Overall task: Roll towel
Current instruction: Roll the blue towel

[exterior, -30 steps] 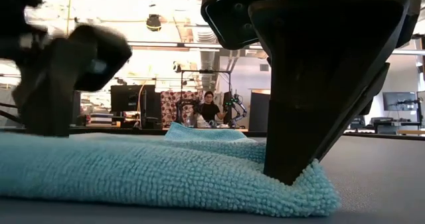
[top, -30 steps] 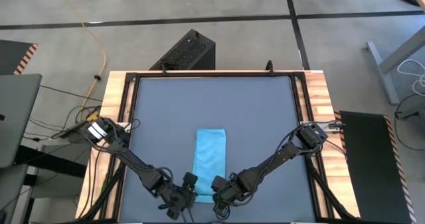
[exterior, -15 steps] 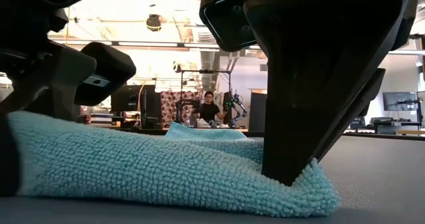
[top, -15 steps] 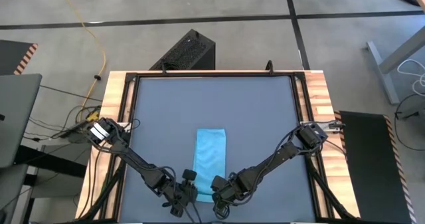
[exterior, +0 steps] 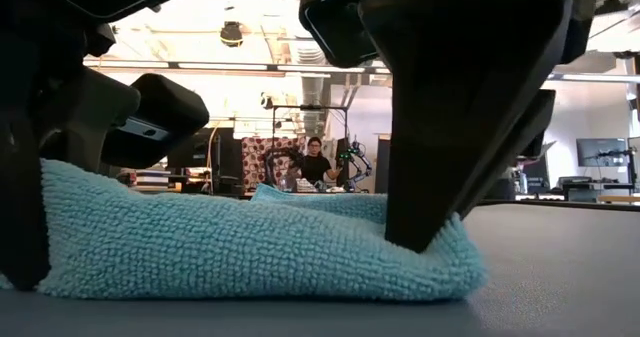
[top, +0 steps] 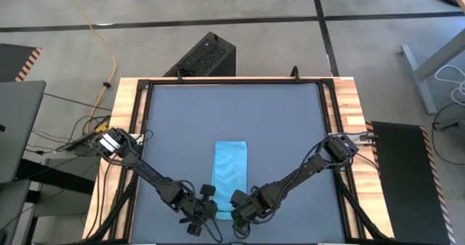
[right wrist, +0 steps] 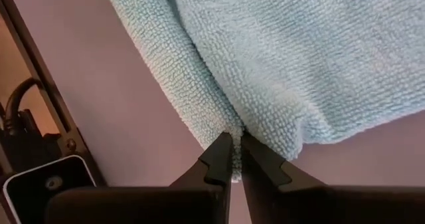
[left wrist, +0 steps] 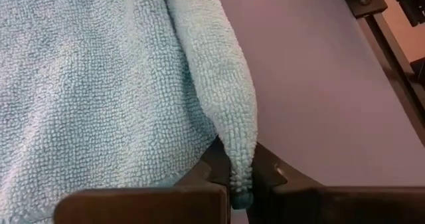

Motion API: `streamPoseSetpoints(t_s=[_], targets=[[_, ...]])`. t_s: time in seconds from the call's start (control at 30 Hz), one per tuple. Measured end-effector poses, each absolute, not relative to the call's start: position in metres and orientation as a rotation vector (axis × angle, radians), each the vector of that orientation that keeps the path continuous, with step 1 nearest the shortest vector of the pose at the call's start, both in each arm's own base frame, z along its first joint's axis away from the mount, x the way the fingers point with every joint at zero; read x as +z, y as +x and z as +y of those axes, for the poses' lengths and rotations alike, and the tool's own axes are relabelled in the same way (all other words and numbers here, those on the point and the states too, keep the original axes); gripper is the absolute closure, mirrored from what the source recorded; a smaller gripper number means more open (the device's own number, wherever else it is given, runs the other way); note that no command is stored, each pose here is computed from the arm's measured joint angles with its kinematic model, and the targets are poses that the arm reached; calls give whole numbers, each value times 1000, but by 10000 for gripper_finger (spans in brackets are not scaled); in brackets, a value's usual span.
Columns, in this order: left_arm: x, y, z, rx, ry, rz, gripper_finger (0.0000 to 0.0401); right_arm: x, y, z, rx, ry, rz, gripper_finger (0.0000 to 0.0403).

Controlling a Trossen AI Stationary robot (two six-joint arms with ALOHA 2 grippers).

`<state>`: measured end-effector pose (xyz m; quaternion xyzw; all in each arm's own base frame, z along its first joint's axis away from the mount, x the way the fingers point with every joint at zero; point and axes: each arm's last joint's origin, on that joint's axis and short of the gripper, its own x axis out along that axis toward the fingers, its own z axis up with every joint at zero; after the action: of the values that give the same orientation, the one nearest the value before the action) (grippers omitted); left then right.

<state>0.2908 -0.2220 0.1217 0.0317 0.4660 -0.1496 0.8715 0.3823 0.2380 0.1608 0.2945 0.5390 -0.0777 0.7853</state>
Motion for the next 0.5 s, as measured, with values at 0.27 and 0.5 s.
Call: streamPoseSetpoints(t_s=[0.27, 0.5], targets=[[121, 293, -218, -309, -8, 1003, 400, 181, 371, 243, -166, 588, 1131, 346], [121, 294, -218, -316, -46, 1018, 401, 215, 344, 256, -198, 481, 1006, 339]])
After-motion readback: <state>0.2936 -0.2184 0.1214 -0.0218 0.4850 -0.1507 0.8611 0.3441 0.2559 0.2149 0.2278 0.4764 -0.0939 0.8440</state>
